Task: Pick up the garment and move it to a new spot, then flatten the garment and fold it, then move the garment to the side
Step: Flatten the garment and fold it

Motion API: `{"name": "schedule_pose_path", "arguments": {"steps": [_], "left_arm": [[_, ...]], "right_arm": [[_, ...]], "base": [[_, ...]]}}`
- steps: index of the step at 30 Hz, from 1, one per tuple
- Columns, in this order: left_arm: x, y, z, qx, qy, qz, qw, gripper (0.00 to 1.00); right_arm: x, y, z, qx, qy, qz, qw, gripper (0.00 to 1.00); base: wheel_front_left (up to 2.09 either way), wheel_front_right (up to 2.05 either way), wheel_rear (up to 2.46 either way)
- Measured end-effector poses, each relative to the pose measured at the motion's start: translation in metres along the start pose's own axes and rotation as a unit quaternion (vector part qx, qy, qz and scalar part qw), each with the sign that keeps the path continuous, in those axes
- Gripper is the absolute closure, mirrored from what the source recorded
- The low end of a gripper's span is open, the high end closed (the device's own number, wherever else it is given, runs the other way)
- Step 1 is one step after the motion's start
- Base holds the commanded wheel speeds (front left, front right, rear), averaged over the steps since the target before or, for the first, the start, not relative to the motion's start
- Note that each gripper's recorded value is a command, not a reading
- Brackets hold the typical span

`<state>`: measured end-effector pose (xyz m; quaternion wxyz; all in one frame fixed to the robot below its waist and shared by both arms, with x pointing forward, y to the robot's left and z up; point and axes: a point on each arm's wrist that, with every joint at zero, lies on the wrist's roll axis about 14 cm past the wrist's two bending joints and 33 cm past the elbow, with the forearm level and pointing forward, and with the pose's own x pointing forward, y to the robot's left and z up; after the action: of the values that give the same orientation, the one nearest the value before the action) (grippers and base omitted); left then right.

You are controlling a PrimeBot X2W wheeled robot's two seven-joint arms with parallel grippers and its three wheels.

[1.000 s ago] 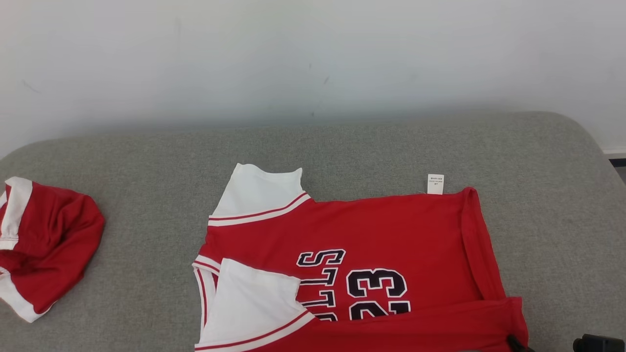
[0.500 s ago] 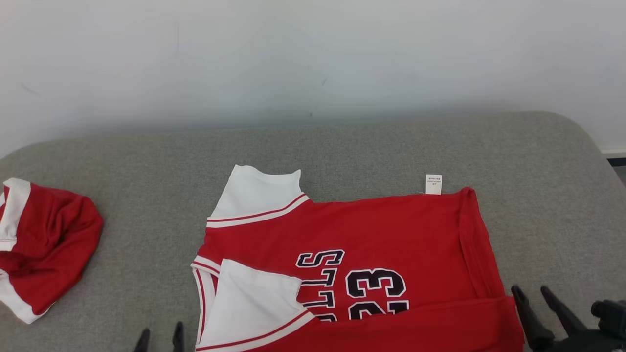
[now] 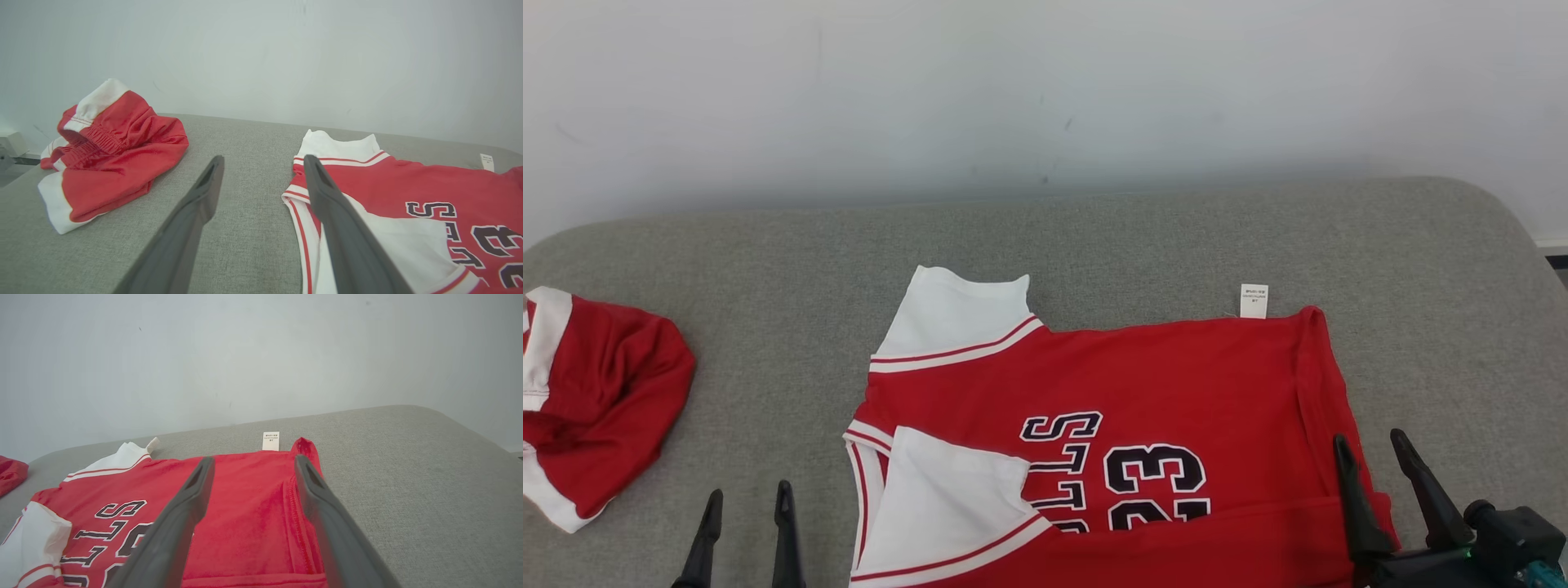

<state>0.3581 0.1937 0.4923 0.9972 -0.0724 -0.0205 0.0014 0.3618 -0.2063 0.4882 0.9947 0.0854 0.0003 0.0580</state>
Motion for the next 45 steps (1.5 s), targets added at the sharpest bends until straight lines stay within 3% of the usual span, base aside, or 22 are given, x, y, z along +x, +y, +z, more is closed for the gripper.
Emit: {"name": "schedule_pose_path", "arguments": {"steps": [9, 21, 29, 34, 40, 45], "left_arm": [[-0.008, 0.013, -0.009, 0.006, 0.013, 0.019, 1.000, 0.00], [0.004, 0.000, -0.019, -0.008, 0.027, -0.002, 1.000, 0.00], [0.069, -0.029, -0.002, 0.004, -0.001, -0.059, 0.998, 0.00], [0.134, -0.052, 0.014, 0.028, -0.009, -0.120, 0.992, 0.00], [0.204, -0.064, 0.013, 0.046, 0.051, -0.154, 0.986, 0.00], [0.234, -0.075, -0.024, 0.063, 0.144, -0.169, 0.973, 0.00]], "right_arm": [[-0.011, 0.020, -0.004, -0.025, -0.008, -0.004, 1.000, 0.00], [-0.011, 0.006, -0.002, -0.041, -0.009, -0.026, 0.999, 0.00], [0.016, -0.003, 0.011, -0.050, -0.027, -0.034, 0.998, 0.00], [0.045, -0.003, 0.017, -0.052, -0.034, -0.029, 0.998, 0.00], [0.070, -0.007, 0.021, -0.050, -0.038, -0.031, 0.998, 0.00], [0.079, -0.013, 0.021, -0.056, -0.035, -0.037, 0.997, 0.00]], "base": [[0.00, 0.00, 0.00], [0.00, 0.00, 0.00], [0.00, 0.00, 0.00], [0.00, 0.00, 0.00], [0.00, 0.00, 0.00], [0.00, 0.00, 0.00]]}}
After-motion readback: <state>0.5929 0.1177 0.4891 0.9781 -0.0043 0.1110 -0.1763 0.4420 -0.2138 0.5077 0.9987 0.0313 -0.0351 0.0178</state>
